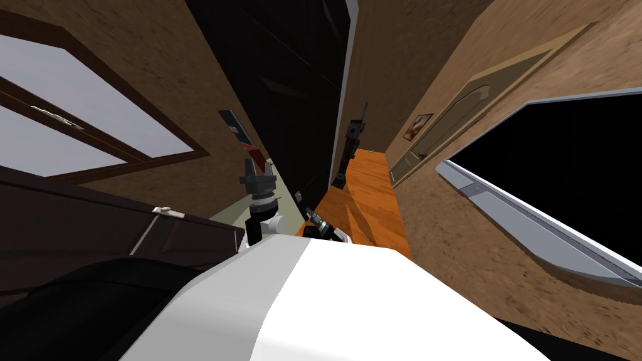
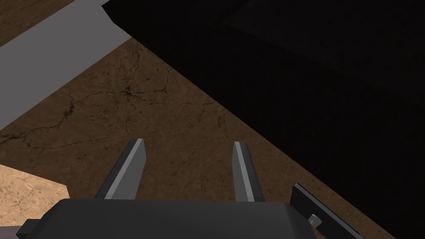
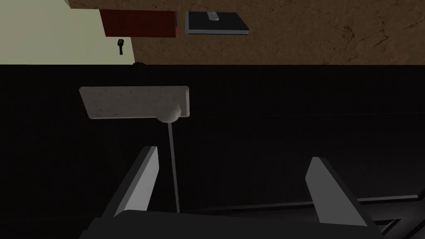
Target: Push the door open
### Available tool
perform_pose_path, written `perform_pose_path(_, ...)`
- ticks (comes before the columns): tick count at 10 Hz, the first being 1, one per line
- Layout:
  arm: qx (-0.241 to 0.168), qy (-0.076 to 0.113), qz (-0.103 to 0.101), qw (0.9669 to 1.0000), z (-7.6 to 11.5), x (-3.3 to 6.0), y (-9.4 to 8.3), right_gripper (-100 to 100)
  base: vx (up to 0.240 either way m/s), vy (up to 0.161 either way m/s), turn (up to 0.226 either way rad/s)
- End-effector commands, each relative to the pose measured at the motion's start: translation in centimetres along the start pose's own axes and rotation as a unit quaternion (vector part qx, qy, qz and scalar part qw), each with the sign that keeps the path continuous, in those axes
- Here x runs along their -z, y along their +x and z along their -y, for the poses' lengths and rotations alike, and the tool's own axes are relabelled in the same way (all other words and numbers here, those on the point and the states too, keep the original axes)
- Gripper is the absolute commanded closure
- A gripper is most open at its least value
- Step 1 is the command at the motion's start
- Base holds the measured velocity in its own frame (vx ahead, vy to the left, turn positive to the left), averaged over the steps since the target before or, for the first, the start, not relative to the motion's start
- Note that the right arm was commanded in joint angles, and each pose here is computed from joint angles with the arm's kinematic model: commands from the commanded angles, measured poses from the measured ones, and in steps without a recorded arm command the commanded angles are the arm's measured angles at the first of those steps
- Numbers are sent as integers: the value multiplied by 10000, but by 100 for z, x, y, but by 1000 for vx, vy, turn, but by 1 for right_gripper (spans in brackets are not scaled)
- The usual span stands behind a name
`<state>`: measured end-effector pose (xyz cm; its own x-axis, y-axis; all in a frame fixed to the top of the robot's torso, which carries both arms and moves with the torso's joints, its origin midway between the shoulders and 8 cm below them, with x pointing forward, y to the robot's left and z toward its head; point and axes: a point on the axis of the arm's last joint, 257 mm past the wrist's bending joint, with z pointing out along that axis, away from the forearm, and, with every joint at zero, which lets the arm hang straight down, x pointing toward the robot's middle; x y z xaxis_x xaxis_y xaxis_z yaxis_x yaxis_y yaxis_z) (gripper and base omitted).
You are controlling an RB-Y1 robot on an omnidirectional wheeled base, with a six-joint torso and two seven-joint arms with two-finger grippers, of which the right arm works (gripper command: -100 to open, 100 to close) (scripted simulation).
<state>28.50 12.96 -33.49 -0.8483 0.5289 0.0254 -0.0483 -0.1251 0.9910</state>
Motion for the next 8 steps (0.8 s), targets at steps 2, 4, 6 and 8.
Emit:
perform_pose_path(2,16,205,-177,9996,171,57,102,-100,190,-5,-6)
perform_pose_path(4,29,316,-272,9991,264,93,154,-100,145,-4,-6)
perform_pose_path(6,54,479,-410,9980,399,150,225,-100,123,9,-7)
perform_pose_path(8,71,571,-486,9972,473,186,261,-100,113,-3,-5)
